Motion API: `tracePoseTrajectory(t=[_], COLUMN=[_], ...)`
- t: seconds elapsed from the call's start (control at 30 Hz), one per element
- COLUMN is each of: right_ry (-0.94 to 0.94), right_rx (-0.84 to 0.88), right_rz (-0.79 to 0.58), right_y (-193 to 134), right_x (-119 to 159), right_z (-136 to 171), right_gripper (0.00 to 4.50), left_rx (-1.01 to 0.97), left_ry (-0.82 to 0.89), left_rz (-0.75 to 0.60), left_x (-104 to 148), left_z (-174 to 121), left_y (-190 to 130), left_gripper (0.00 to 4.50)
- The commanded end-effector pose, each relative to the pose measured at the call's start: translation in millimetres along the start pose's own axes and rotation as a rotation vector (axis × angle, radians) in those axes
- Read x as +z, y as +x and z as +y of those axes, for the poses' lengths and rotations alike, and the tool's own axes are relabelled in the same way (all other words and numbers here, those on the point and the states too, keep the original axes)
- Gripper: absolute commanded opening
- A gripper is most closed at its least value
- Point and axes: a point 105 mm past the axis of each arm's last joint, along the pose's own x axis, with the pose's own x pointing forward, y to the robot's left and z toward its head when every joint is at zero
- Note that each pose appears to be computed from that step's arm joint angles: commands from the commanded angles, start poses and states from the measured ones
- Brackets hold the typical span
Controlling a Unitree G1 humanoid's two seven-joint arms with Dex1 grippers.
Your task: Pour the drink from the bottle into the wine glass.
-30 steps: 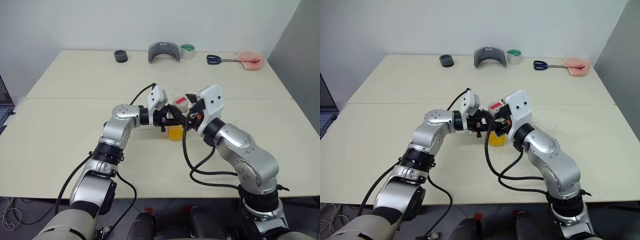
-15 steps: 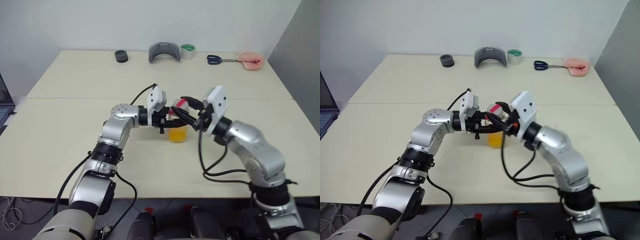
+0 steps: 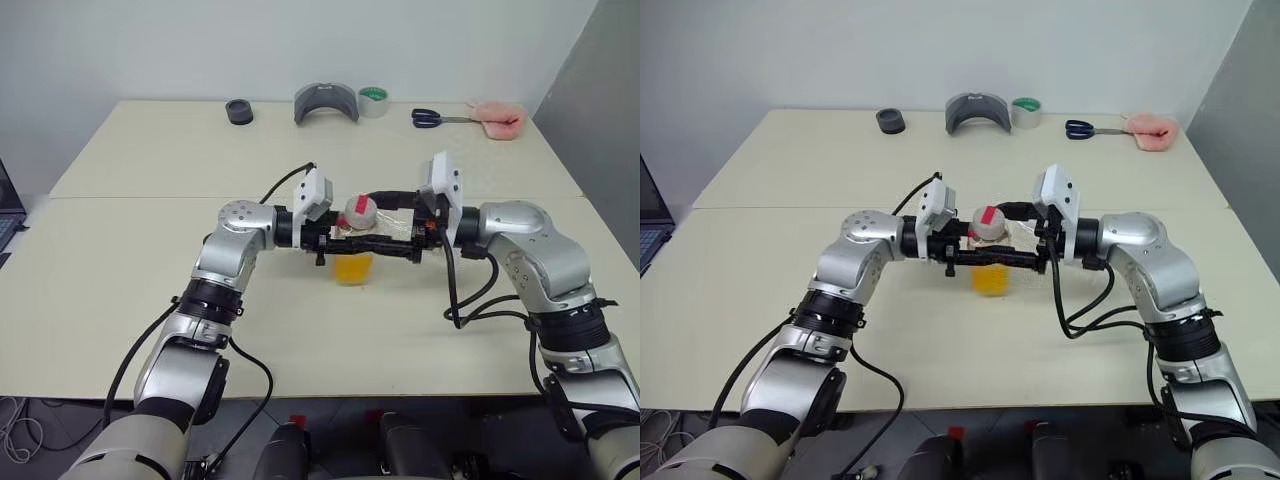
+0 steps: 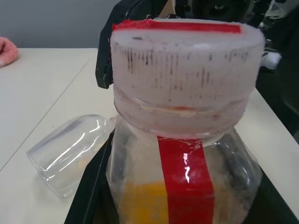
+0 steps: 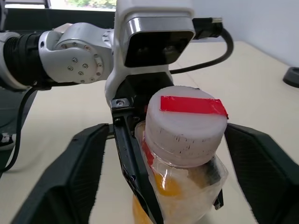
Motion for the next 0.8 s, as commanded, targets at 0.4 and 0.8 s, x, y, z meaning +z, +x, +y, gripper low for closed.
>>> tracePoseTrajectory(t=[0.4,0.8], right_ry=[-0.096,-0.132], right_rx=[-0.261,-0.442], right_rz=[-0.118,-0.076], right_y=[3.6,-3.2], right_x=[30.9,20.8], right_z=[26.8,-1.2], right_gripper=[4.30,4.30], left_rx=[0.002,0.007], left_ry=[0.069,0.068], left_rz=[-0.057,-0.058], left_x=[17.9,17.4], left_z=[1.9,1.7], left_y=[2.3,1.6], left_gripper=[1.76,1.76])
